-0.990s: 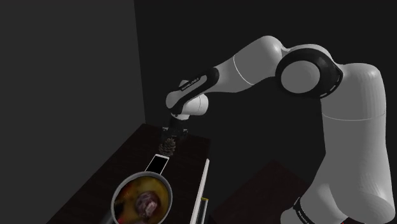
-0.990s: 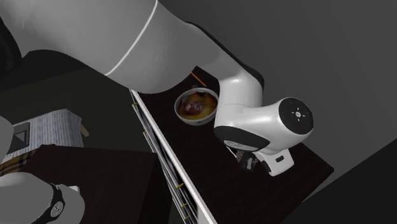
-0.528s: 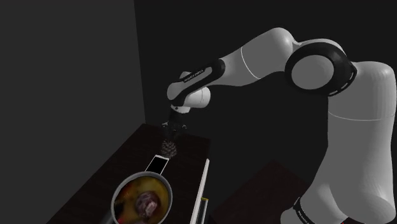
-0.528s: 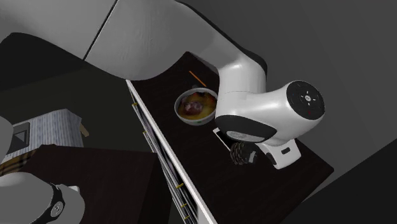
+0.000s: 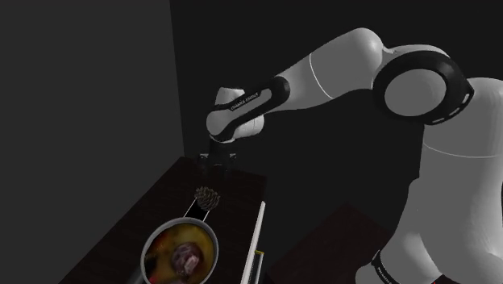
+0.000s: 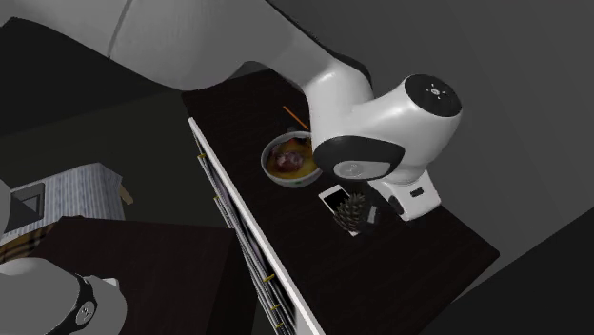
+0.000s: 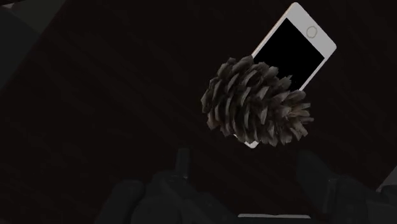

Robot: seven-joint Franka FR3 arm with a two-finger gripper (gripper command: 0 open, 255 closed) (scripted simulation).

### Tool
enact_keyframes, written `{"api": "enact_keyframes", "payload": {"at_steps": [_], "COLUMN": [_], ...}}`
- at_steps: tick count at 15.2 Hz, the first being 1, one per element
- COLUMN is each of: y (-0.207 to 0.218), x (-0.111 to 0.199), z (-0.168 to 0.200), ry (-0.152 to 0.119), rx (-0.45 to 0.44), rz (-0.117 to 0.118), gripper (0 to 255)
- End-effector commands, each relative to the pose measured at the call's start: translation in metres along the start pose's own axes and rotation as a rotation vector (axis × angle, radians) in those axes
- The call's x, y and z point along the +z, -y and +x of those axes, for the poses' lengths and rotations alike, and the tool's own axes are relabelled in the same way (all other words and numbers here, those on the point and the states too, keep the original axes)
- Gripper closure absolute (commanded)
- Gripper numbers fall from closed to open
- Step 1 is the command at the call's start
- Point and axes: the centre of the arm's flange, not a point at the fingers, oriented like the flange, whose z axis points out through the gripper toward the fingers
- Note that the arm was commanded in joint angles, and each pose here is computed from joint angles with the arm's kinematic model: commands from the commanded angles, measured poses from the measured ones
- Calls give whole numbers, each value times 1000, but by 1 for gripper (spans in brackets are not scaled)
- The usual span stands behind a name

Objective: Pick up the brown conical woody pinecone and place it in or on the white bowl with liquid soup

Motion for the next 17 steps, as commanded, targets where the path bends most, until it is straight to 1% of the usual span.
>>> {"api": "enact_keyframes", "payload": {"at_steps": [1, 3, 4, 11, 17], "y": [54, 108, 115, 95, 95], "x": [13, 46, 52, 85, 85], "z": [-32, -58, -61, -51, -51], "ry": [-157, -307, -328, -328, -328], "rx": [132, 234, 248, 248, 248], "rz": [-222, -453, -486, -486, -486], "gripper": [0, 0, 0, 0, 0]}}
